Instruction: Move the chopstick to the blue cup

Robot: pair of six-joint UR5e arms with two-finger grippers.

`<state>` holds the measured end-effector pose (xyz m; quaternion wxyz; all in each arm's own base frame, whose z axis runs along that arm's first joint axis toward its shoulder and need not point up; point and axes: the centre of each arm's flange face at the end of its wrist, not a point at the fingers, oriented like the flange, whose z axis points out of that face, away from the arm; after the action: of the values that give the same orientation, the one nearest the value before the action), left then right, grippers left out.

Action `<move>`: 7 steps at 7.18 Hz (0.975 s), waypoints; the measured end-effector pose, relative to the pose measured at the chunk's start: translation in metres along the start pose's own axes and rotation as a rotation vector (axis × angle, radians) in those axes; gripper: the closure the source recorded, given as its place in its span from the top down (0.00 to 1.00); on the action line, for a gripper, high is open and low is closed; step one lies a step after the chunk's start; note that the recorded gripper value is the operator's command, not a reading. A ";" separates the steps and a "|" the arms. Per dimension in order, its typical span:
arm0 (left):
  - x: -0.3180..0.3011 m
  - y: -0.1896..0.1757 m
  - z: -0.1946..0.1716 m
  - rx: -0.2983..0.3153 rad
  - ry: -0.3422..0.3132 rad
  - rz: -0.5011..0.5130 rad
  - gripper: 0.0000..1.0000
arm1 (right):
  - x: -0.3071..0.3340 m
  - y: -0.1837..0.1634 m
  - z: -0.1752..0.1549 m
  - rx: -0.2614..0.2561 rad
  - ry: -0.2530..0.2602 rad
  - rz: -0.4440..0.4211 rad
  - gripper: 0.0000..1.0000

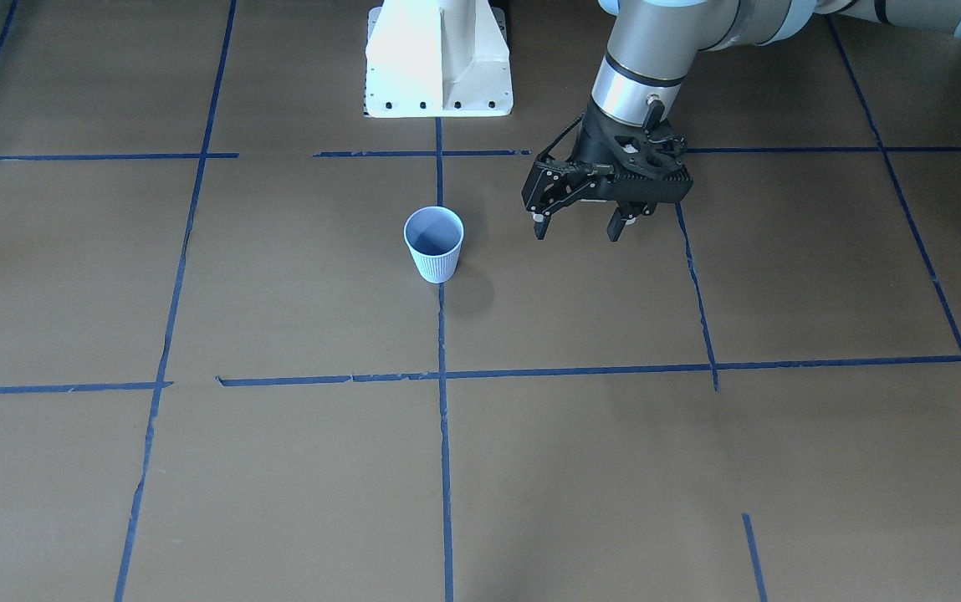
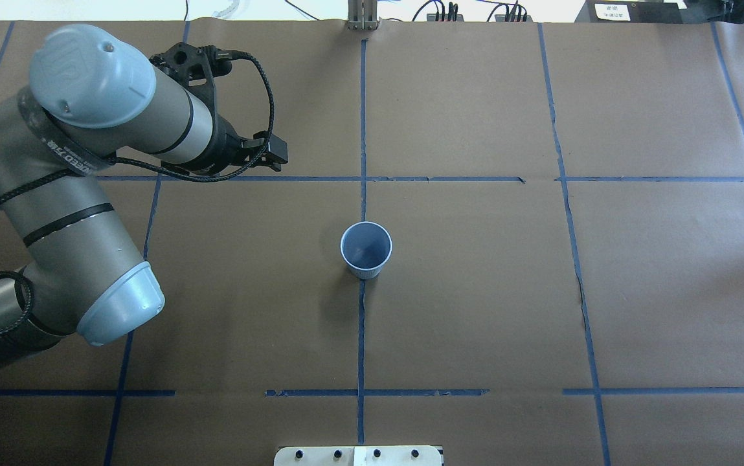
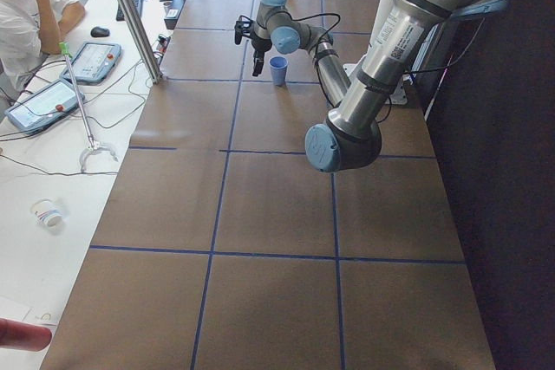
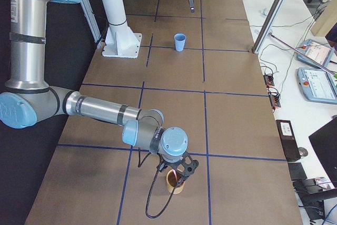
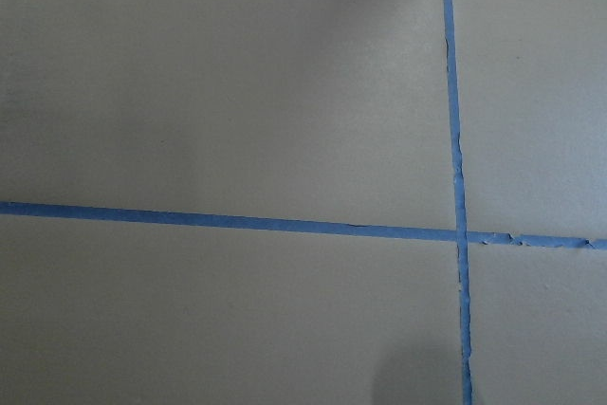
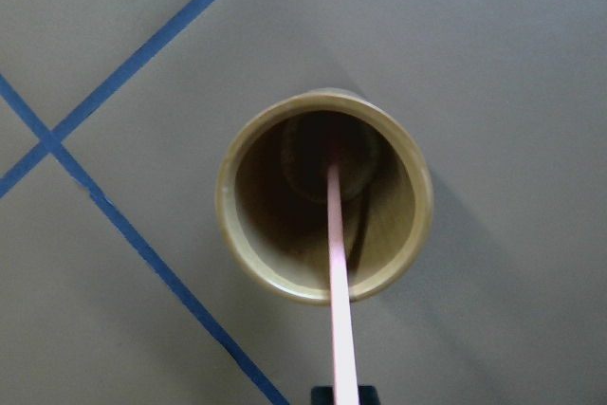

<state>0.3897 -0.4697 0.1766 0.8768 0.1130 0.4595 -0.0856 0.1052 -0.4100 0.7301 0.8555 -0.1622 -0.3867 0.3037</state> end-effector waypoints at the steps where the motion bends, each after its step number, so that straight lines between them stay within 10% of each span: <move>1: 0.000 0.000 -0.001 0.001 0.002 -0.003 1.00 | -0.004 0.002 -0.004 0.004 -0.012 -0.013 0.00; 7: 0.000 0.001 -0.005 0.003 0.008 -0.021 1.00 | -0.050 0.068 -0.156 0.111 -0.109 0.071 0.02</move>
<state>0.3866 -0.4671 0.1738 0.8737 0.1099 0.4642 -0.0952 0.1715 -0.3965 0.5659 0.8296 -0.1115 -0.4092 0.3631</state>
